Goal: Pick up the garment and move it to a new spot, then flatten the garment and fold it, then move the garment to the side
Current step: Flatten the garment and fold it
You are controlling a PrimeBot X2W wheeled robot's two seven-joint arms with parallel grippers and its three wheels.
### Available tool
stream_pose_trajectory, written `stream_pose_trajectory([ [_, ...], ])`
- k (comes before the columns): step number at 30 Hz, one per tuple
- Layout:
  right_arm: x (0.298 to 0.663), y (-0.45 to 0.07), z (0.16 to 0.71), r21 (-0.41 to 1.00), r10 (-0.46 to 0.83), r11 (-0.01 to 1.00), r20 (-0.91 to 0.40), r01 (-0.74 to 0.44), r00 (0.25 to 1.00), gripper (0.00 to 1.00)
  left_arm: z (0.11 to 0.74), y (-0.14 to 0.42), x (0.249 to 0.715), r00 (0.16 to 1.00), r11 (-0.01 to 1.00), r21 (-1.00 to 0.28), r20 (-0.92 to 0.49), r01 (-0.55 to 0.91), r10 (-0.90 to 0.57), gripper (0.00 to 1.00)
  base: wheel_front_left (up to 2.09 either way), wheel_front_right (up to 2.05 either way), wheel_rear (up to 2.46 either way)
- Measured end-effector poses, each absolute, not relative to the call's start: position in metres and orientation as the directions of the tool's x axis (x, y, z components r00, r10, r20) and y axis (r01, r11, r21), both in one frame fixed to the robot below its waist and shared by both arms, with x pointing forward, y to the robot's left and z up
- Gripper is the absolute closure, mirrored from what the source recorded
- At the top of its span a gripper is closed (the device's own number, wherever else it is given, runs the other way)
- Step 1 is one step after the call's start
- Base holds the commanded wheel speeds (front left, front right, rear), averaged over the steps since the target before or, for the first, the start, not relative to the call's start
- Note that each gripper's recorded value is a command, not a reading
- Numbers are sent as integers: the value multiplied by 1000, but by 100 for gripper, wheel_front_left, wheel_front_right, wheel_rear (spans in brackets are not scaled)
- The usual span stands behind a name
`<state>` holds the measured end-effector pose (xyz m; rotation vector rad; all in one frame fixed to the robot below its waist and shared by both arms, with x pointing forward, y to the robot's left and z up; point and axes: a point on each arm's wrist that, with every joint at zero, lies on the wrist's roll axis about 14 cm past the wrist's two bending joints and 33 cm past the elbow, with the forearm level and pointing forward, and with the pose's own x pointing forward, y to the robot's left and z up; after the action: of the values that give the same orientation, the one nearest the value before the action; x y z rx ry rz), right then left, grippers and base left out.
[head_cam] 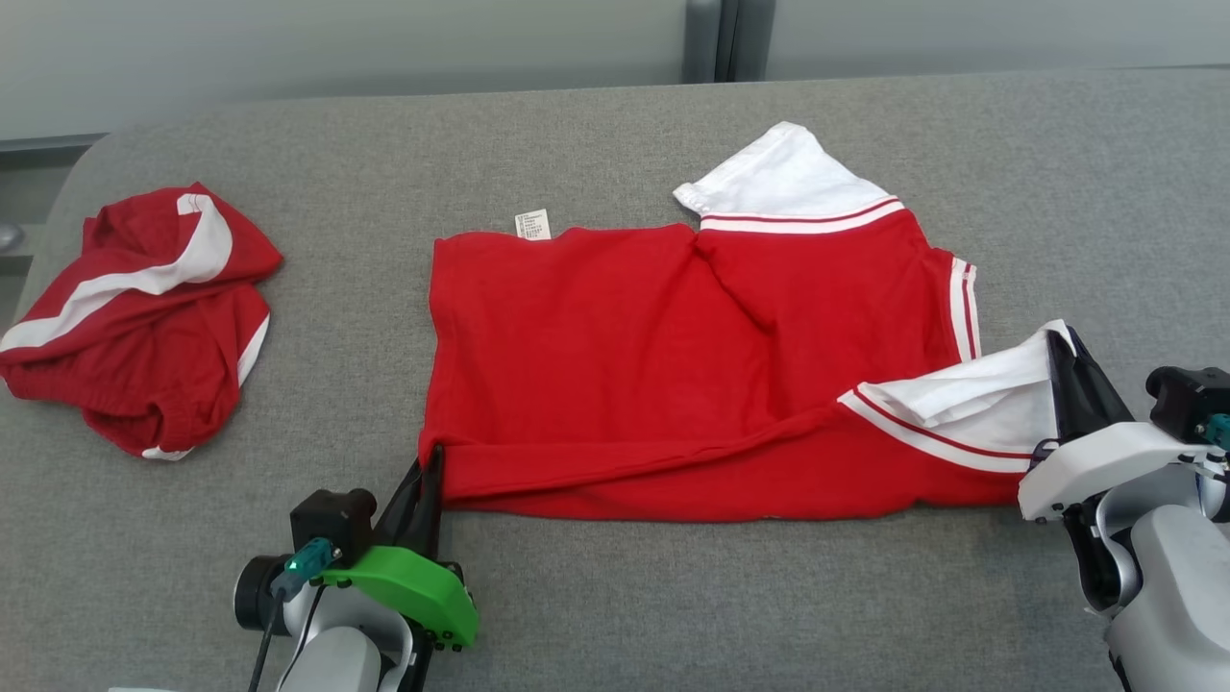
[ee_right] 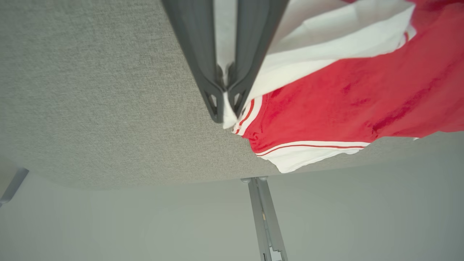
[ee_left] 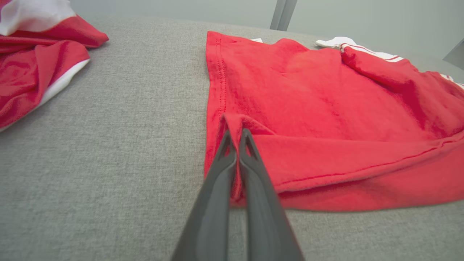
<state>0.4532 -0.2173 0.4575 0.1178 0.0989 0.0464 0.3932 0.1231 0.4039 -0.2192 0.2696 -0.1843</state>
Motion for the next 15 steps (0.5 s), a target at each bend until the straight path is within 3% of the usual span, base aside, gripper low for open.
stream_pose_trajectory([
  [15, 473, -215, 447, 109, 58, 993, -116, -45, 992, 100, 401, 121, 410, 948, 960, -243, -247, 141, -202, 100, 0, 0, 0],
])
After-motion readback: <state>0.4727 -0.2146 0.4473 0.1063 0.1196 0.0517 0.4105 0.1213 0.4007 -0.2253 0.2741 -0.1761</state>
